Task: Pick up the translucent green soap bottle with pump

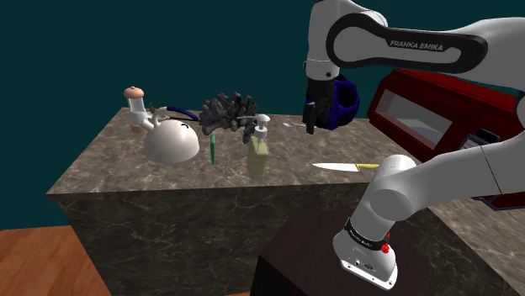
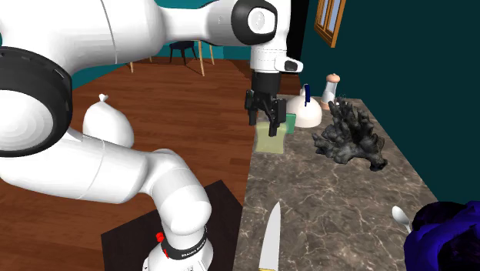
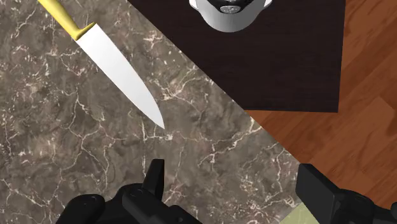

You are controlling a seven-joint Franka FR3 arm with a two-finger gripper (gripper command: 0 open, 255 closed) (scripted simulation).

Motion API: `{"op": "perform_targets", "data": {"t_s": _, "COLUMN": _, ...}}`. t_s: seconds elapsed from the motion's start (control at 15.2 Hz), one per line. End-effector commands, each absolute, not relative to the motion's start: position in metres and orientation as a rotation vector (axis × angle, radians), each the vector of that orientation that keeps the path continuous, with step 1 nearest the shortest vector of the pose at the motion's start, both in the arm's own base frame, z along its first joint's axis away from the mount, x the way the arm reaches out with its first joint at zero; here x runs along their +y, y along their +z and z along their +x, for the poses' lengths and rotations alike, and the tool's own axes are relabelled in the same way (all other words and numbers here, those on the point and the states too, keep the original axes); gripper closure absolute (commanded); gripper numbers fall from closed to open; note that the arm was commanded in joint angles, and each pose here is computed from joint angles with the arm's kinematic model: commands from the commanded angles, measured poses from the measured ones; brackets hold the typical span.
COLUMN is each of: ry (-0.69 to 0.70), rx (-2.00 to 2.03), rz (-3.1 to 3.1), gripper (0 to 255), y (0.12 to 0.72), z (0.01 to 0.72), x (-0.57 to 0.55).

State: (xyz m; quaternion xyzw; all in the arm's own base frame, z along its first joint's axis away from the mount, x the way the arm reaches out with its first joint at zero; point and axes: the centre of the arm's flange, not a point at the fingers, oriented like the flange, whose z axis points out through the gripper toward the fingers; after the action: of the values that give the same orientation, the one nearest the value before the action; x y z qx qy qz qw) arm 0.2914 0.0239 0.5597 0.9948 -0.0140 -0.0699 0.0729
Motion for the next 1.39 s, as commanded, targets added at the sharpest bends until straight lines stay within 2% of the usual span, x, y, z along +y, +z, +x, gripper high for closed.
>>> {"op": "perform_targets", "data": {"t_s": 0.0, "ry": -0.210, "rx": -0.042, "rz": 2.988, "gripper": 0, "y": 0.560, "z": 0.291, "x": 0.024}}
{"op": "perform_targets", "data": {"t_s": 0.92, "ry": 0.234, "rx": -0.301, "rz": 3.012, "gripper": 0, "y": 0.488, "z": 0.345, "x": 0.159}}
{"op": "perform_targets", "data": {"t_s": 1.32, "ry": 0.240, "rx": -0.305, "rz": 3.011, "gripper": 0, "y": 0.461, "z": 0.346, "x": 0.161}}
